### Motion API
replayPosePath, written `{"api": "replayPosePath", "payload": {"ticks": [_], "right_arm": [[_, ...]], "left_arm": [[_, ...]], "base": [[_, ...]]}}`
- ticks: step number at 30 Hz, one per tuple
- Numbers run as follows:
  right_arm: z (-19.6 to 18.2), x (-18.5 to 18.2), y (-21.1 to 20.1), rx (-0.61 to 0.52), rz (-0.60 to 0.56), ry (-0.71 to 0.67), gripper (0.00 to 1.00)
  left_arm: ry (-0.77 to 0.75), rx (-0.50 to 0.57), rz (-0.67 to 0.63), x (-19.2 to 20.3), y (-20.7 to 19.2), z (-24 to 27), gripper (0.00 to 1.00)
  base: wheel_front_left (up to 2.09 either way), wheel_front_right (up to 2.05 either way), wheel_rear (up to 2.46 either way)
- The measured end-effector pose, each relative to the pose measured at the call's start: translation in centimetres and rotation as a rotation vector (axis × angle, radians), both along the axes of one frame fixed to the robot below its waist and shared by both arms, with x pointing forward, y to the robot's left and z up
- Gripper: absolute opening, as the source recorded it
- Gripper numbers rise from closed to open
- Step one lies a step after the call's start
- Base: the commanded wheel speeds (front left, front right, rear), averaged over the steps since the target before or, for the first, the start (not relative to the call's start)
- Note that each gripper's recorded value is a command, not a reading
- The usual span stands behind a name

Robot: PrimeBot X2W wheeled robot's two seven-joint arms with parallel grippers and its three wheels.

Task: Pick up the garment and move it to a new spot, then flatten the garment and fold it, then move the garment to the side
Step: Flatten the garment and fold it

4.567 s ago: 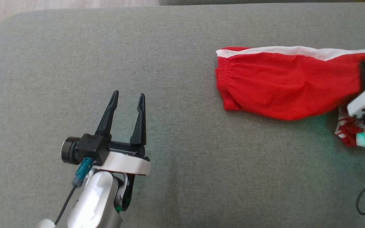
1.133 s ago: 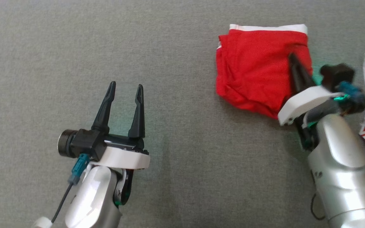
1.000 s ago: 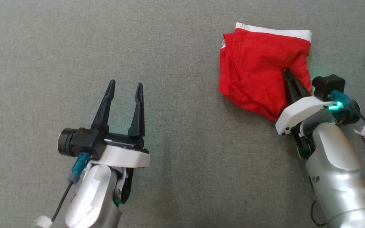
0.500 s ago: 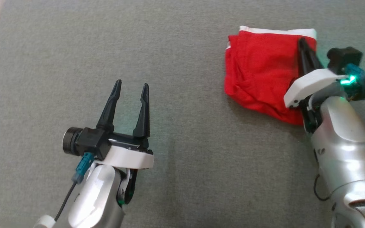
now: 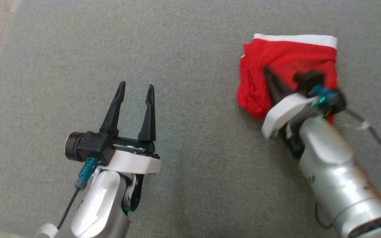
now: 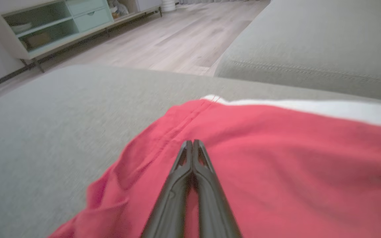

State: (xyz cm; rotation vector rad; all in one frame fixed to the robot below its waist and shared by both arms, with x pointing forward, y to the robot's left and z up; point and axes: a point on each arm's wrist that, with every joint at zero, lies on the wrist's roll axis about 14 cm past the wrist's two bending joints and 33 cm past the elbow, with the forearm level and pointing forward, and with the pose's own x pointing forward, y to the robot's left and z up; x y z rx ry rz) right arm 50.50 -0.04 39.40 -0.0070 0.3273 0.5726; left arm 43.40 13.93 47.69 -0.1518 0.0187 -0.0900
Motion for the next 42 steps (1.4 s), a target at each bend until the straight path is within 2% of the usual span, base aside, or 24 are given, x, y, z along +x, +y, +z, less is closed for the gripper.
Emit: {"api": "replayPosePath", "payload": {"ticks": [5,9,15,19,23,27,29,30,31,32,38,42], "right_arm": [[-1.8,-3.3,0.7,-0.071,0.081,0.071,0.0],[-0.9,-3.5,-0.3,-0.05,0.045,0.058,0.0],[3.0,-2.1,-4.1,0.022,-0.101,-0.038,0.0],[5.2,-2.2,-8.9,0.056,-0.233,-0.1,0.0],[6.4,-3.9,-13.9,0.066,-0.36,-0.157,0.0],[6.2,-6.0,-16.5,0.034,-0.423,-0.181,0.0],[6.1,-7.4,-17.8,0.051,-0.481,-0.184,0.0],[6.2,-8.1,-18.3,0.062,-0.506,-0.188,0.25],[6.2,-8.8,-18.5,0.067,-0.521,-0.194,0.8],[6.4,-9.4,-18.6,0.068,-0.529,-0.204,1.0],[6.7,-12.6,-19.6,0.079,-0.581,-0.227,1.0],[6.6,-13.4,-19.7,0.105,-0.595,-0.221,1.0]], "left_arm": [[-0.024,-0.005,-0.017,0.0,-0.7,0.9,1.0],[-0.038,-0.012,-0.029,-0.1,-1.2,1.5,1.0],[-0.057,-0.02,-0.04,-0.8,-1.7,2.2,1.0],[-0.071,-0.03,-0.054,-1.2,-2.4,2.8,1.0],[-0.084,-0.038,-0.083,-1.6,-3.5,3.3,1.0],[-0.078,-0.042,-0.101,-2.0,-4.1,3.1,1.0],[-0.055,-0.038,-0.113,-2.4,-4.5,2.4,1.0],[-0.039,-0.03,-0.117,-2.7,-4.6,1.8,1.0],[-0.022,-0.026,-0.119,-2.9,-4.7,1.3,1.0],[-0.009,-0.025,-0.119,-3.2,-4.7,0.8,1.0],[0.009,-0.026,-0.128,-4.0,-5.0,0.3,1.0],[0.006,-0.026,-0.134,-4.1,-5.2,0.4,1.0]], "base": [[0.0,0.0,0.0],[0.0,0.0,0.0],[0.0,0.0,0.0],[0.0,0.0,0.0],[0.0,0.0,0.0],[0.0,0.0,0.0],[0.0,0.0,0.0],[0.0,0.0,0.0],[0.0,0.0,0.0],[0.0,0.0,0.0],[0.0,0.0,0.0],[0.0,0.0,0.0]]}}
